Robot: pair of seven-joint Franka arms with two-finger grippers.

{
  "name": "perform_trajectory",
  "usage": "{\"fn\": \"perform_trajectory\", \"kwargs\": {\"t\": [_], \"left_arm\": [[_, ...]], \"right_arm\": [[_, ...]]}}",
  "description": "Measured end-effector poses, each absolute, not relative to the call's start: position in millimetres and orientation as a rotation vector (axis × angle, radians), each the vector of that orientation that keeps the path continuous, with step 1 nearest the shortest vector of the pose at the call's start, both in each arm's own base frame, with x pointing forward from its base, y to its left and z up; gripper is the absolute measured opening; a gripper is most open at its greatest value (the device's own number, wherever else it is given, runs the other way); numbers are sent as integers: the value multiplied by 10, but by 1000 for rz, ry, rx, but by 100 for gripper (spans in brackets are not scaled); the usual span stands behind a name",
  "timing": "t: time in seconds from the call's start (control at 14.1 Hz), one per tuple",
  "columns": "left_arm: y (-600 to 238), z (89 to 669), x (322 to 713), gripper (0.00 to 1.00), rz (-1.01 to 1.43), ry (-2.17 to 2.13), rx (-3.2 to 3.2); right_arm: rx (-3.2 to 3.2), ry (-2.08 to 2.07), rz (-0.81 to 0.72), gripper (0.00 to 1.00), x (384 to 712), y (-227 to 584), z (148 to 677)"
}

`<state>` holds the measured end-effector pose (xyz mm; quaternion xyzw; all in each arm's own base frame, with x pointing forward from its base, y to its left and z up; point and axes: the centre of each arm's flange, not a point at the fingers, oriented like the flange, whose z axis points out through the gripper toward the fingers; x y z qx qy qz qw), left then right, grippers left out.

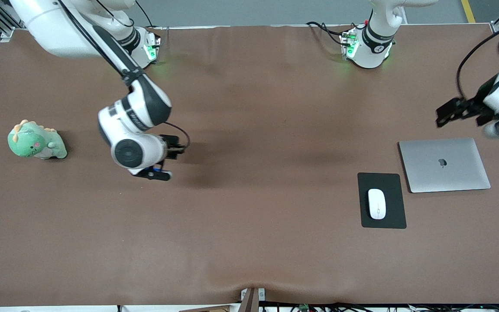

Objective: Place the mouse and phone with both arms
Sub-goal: 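Carry the black phone with the right gripper toward the green plush toy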

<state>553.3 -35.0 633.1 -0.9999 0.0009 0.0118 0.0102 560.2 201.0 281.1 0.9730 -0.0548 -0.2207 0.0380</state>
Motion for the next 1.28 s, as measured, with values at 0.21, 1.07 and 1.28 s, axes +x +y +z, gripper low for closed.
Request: {"fn": "perform_trajectory", "kwargs": {"t": [0.21, 1.07, 1.28], "left_arm": [[-175, 6530, 5273, 100, 56, 3, -3128], [-108, 6540, 5126, 100, 126, 198, -3127], [-132, 6528, 5126, 100, 131, 251, -3124]], "right_arm": [[2988, -38, -746, 81, 5517, 1009, 2741], [3086, 205, -652, 81, 4908, -573, 1804], [3091, 188, -645, 81, 4894, -600, 1650]]}}
